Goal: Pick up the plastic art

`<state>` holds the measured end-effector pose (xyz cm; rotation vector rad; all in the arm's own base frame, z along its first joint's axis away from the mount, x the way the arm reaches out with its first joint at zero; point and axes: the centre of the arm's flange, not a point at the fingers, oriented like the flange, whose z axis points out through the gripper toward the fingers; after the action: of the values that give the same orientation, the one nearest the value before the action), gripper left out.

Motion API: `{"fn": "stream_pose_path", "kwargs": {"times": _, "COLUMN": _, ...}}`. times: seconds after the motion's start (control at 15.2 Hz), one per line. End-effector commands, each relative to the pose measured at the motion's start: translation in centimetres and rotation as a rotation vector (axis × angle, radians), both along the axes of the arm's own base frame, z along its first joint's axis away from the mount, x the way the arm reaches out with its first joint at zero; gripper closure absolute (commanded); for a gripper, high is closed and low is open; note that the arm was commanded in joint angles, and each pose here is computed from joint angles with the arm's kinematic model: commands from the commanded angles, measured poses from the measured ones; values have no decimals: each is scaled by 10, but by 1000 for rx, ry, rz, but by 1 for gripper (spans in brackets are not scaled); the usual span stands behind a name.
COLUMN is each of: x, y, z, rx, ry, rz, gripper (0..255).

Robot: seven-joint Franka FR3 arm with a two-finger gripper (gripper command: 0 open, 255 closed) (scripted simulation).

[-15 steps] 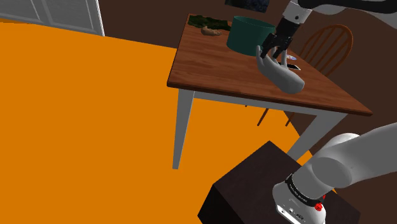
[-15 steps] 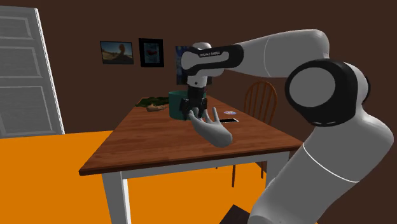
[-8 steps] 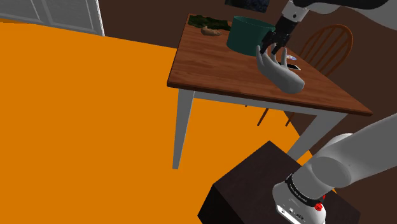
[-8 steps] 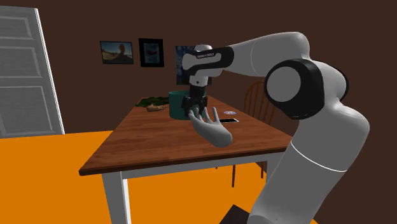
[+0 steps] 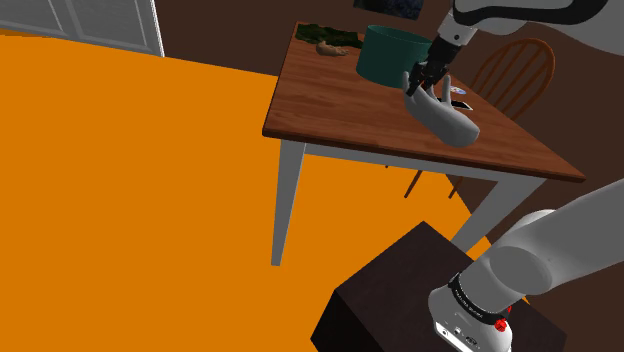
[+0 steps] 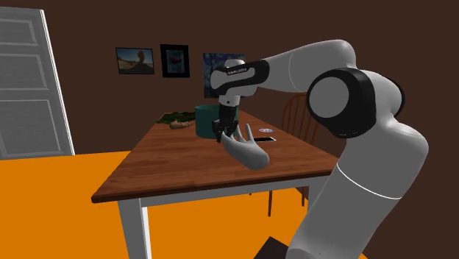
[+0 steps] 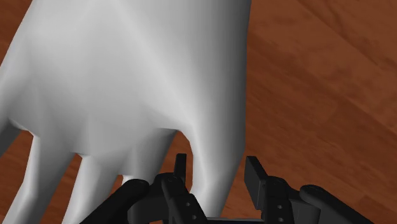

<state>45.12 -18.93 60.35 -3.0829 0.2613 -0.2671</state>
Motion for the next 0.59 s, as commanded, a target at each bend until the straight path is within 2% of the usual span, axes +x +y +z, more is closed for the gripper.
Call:
{"fn": "stream_pose_path", "kwargs": {"times": 0.0, "x": 0, "y": -1, "z": -2, "rx": 0, "ry": 2, "rz": -1, "gripper": 255}}
{"fn": "stream_pose_path", "kwargs": {"times": 0.53, "x": 0, "y": -1, "z": 4, "rx": 0, "ry": 2, "rz": -1, "gripper": 255}}
